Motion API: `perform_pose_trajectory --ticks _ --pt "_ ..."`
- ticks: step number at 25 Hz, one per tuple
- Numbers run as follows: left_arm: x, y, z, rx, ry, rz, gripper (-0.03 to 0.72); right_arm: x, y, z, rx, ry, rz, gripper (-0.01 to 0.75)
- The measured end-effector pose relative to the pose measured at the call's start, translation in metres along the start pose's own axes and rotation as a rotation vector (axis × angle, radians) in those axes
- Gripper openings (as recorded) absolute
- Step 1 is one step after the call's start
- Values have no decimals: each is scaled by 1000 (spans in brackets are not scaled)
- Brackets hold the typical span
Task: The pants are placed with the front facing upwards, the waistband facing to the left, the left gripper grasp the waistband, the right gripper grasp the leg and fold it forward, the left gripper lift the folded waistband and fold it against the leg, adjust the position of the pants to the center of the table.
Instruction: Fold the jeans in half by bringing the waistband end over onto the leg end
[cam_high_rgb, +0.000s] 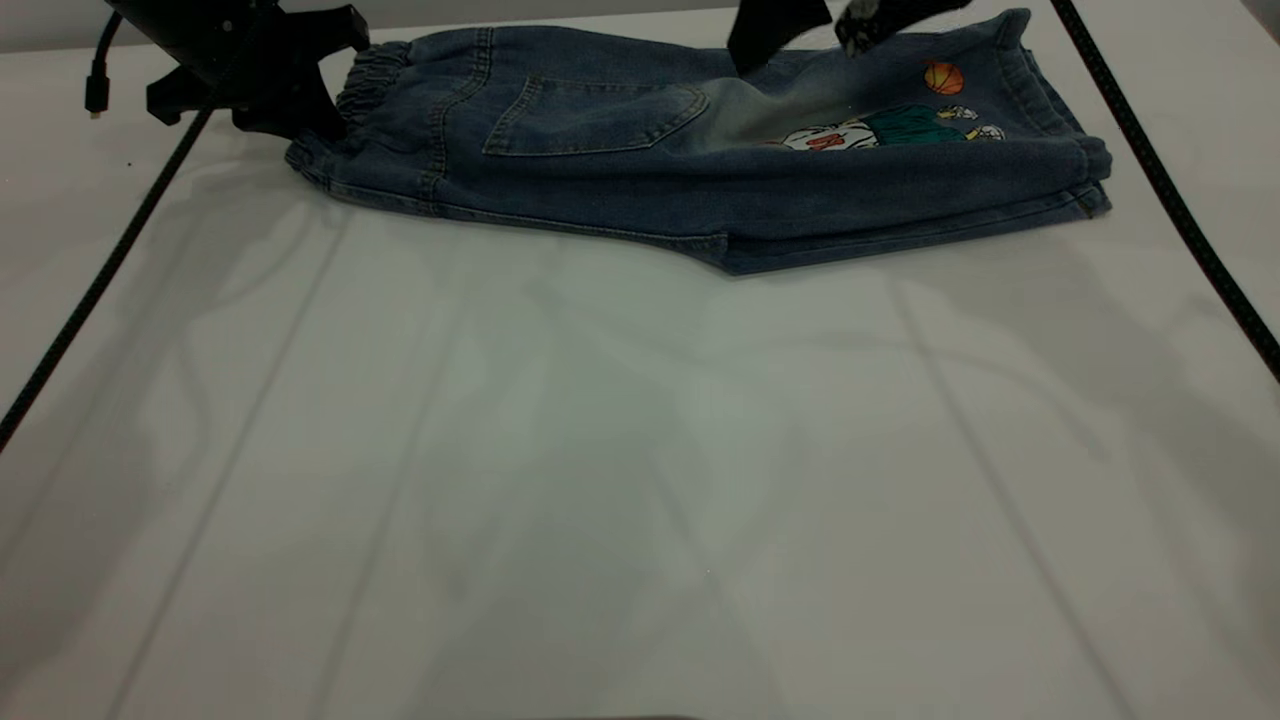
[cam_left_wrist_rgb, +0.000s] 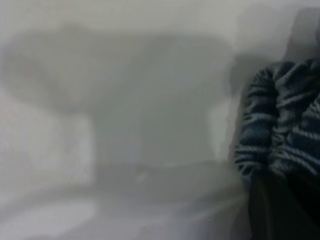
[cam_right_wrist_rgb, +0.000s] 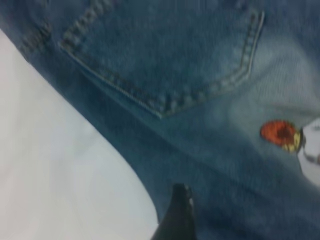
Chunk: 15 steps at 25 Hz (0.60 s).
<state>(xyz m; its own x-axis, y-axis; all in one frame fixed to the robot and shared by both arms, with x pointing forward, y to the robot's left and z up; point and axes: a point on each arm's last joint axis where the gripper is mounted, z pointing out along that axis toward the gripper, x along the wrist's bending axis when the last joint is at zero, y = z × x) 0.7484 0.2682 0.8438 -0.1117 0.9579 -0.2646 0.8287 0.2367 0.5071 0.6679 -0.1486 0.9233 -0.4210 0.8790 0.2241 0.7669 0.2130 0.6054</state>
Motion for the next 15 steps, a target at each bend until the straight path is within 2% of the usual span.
perform_pose_trajectory --ticks 9,15 --pt "-18 22 -45 -28 -30 118 41 38 34 19 -109 87 -91 591" --pt "-27 34 -72 -43 -48 175 41 55 23 77 -68 123 -127 591"
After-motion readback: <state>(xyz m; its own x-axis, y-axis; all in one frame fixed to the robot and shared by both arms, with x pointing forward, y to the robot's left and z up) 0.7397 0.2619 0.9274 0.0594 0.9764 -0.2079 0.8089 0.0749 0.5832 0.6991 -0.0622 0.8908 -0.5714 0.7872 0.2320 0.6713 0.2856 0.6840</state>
